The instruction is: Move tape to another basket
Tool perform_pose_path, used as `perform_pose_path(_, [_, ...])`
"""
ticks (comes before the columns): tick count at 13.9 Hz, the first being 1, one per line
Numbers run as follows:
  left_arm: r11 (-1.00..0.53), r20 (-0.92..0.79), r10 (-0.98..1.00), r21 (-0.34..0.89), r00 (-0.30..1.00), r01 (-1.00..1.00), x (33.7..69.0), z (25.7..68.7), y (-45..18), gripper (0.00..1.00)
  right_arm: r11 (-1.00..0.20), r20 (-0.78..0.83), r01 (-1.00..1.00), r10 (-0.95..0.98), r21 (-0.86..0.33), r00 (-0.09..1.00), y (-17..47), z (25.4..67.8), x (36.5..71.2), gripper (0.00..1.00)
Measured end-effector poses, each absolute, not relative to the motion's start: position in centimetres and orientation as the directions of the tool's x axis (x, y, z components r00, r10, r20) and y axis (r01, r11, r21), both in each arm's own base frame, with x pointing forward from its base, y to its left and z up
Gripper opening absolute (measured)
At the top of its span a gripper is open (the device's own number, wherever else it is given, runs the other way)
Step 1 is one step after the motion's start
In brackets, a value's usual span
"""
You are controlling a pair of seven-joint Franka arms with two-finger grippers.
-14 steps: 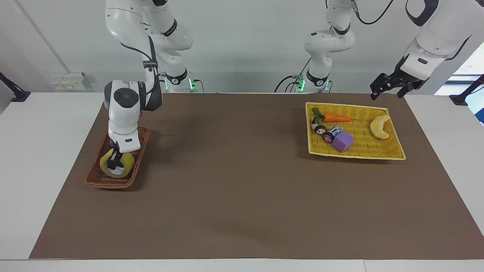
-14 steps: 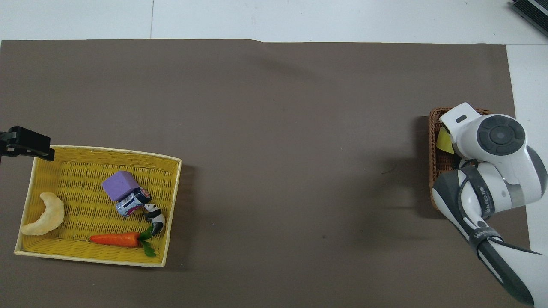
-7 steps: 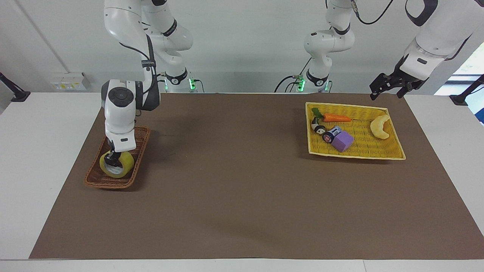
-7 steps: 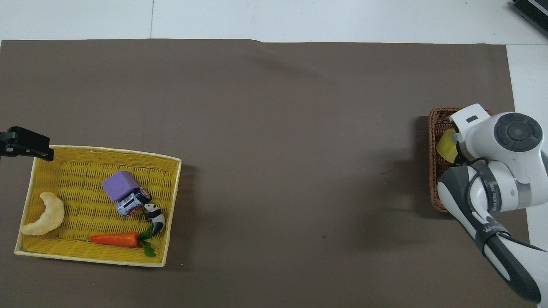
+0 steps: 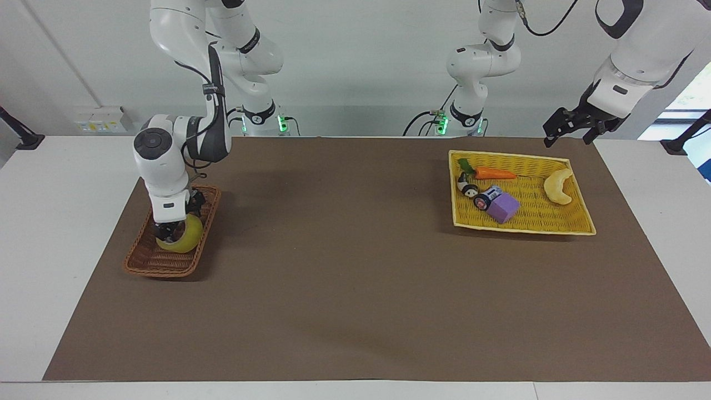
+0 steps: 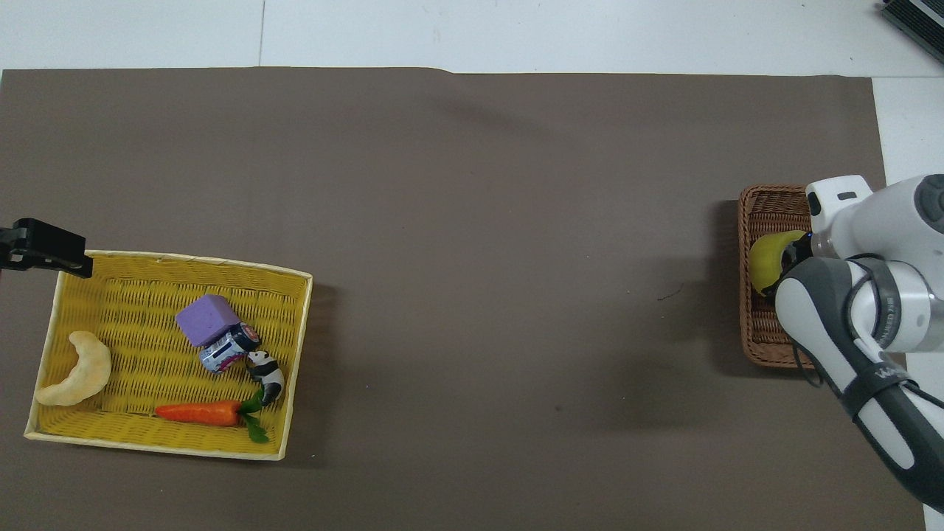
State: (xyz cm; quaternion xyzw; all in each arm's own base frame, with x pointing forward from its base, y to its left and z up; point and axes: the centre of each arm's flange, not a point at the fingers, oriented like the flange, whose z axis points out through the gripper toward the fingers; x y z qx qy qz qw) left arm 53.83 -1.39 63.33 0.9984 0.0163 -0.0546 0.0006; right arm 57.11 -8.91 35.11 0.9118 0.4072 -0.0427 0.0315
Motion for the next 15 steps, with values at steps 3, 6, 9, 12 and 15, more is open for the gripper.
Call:
perform_pose_path(3, [-0.999,-0.109,0.033,-0.001,0.994,0.033,53.8,63.3,-1.4,1.0,-0.852,-0.038,0.513,0.519,-0.103,0.854,-9.8,35.0,56.4,1.0])
perform_pose_path(6, [-0.999,-0.109,0.033,-0.001,0.993,0.033,53.8,63.3,-1.4,1.0,-0.946,-0.012,0.275,0.281,-0.17,0.96,-10.6,36.0,56.7,1.0])
perform_pose_path(9, [-0.999,-0.109,0.033,-0.001,0.993,0.033,53.8,63.3,-1.4,1.0,-0.979,0.0,0.146,0.148,-0.143,0.989,-9.4,38.4,57.9,1.0])
perform_pose_path(12, [-0.999,-0.109,0.033,-0.001,0.993,0.033,53.8,63.3,-1.4,1.0,-0.998,-0.002,0.054,0.054,-0.045,0.999,-5.2,40.7,58.7,1.0])
perform_pose_path(15, [-0.999,-0.109,0.033,-0.001,0.993,0.033,53.8,63.3,-1.4,1.0,-0.999,0.012,-0.043,-0.043,-0.025,0.999,0.0,43.7,58.3,1.0])
